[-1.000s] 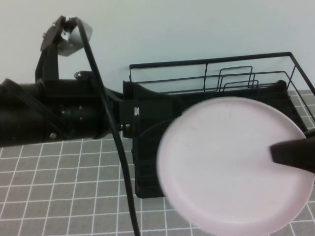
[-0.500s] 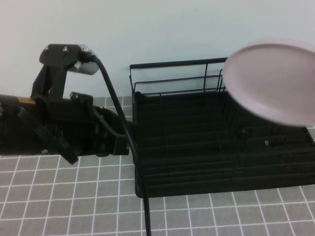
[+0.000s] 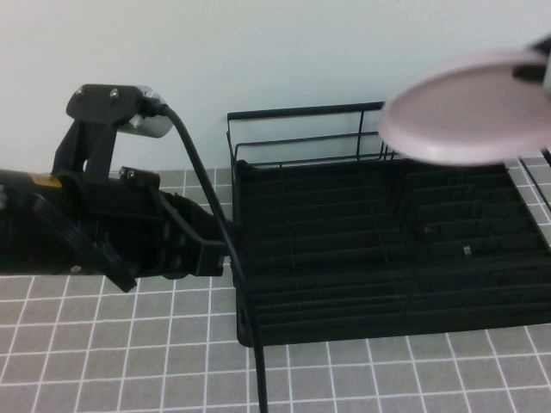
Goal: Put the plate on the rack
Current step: Place the plate on the rack
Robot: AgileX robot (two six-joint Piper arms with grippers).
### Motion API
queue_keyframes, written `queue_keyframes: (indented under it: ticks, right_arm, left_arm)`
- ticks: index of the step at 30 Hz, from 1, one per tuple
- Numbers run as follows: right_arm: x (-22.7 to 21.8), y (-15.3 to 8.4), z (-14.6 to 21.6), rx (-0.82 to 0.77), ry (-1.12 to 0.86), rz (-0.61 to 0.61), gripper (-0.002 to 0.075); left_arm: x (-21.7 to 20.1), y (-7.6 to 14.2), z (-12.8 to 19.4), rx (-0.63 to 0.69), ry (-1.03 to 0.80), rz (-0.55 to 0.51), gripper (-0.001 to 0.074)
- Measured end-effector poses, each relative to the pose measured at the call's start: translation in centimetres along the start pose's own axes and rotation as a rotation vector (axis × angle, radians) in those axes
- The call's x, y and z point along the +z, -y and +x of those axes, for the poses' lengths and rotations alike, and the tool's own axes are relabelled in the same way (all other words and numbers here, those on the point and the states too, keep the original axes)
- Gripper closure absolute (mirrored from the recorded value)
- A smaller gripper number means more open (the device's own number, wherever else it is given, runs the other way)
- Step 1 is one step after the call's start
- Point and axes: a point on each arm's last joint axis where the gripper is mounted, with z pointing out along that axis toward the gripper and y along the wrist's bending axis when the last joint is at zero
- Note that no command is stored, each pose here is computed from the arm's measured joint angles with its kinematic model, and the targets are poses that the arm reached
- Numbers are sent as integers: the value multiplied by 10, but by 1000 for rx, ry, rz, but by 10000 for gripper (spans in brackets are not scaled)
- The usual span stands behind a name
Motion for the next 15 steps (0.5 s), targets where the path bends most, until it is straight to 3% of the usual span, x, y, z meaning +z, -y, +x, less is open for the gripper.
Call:
queue_keyframes:
  ticks: [6,15]
  right_arm:
    - [36,20,4,-48,5,-42,729]
    - [87,14,27,-107,-35,-70,729]
  left_arm:
    - [0,-2,-3,13,27,-21,735]
    - [0,-4,-2,61,20,-46,736]
